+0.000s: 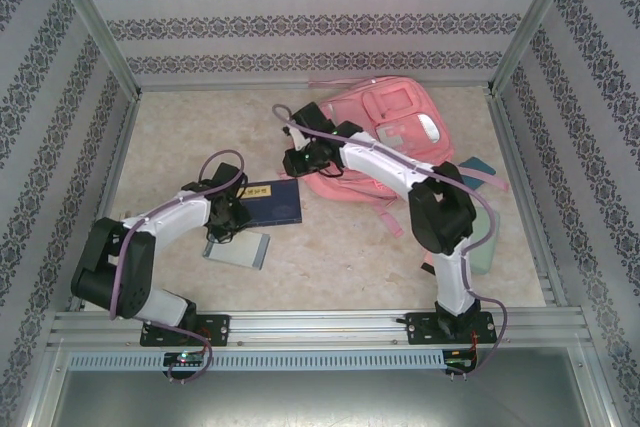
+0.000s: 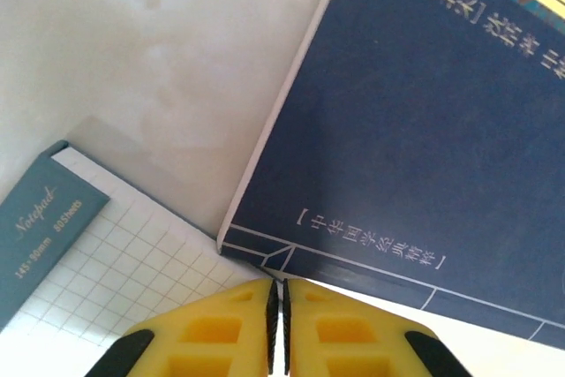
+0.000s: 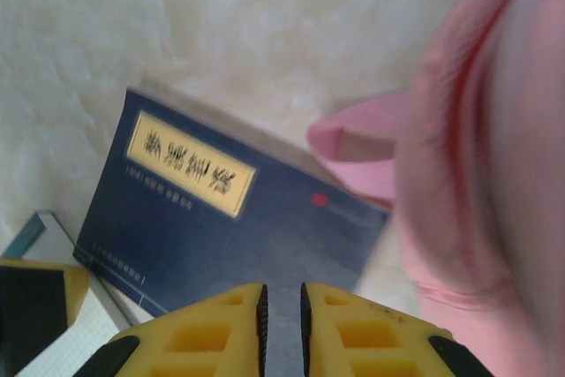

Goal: Pack the student bag
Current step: Rotate the book at the center of the table.

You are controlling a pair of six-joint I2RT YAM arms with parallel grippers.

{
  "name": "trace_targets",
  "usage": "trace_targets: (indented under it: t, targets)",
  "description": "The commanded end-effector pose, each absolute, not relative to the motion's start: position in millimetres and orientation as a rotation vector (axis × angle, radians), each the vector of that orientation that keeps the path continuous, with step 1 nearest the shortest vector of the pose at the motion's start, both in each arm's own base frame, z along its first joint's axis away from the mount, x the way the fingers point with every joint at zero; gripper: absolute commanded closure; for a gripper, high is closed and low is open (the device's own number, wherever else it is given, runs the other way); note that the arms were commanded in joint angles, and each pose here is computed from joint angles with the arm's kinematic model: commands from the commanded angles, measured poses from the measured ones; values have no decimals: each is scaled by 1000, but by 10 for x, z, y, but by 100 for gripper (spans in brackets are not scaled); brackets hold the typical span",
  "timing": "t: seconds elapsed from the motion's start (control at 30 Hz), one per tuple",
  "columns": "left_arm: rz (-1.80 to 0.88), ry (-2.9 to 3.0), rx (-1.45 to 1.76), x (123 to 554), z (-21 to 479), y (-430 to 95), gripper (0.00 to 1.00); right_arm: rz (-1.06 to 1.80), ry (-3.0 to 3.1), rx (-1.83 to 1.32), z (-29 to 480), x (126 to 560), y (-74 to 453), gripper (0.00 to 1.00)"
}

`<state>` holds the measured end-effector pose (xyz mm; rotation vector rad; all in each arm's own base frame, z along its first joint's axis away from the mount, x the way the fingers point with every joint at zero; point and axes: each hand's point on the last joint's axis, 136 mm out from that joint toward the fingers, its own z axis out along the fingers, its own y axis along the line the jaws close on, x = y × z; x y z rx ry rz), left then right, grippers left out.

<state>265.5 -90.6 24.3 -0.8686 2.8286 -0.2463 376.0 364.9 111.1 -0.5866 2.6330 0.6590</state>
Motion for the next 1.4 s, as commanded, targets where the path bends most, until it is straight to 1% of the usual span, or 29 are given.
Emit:
trace_targets:
  t: [0.0, 0.17, 0.47, 0.6, 0.77, 0.83, 0.9, 1.0, 1.1, 1.23, 1.37]
  targets:
    - [-190, 2816, -902, 2794, 121, -869, 88, 710, 2675, -595, 917, 3673, 3778, 79]
    - [-65, 2825, -881, 2941, 88, -738, 90, 671, 2749, -613, 588, 3589, 3791, 80]
    - [98, 2829, -921, 3067, 5, -196, 91, 670, 2842, -625, 241, 3292, 3785, 80]
    - [111, 2802, -883, 3141, 157, -86, 90, 743, 2860, -635, 201, 3086, 3979, 80]
    - [173, 2810, -838, 3028, 280, -9, 89, 834, 2835, -682, 330, 2933, 4276, 80]
    - [110, 2801, -845, 2994, 357, -68, 88, 835, 2811, -686, 422, 2977, 4314, 80]
    - [-17, 2771, -861, 2991, 435, -199, 85, 824, 2784, -681, 518, 3064, 4298, 80]
    - [-263, 2711, -863, 3050, 537, -476, 79, 759, 2743, -655, 620, 3295, 4183, 79]
    - [-394, 2670, -842, 3150, 601, -643, 77, 712, 2743, -611, 628, 3527, 4011, 79]
    - [-428, 2661, -832, 3324, 590, -704, 78, 615, 2748, -576, 536, 3774, 3743, 80]
    - [-427, 2679, -845, 3504, 433, -743, 80, 571, 2789, -555, 374, 3851, 3563, 81]
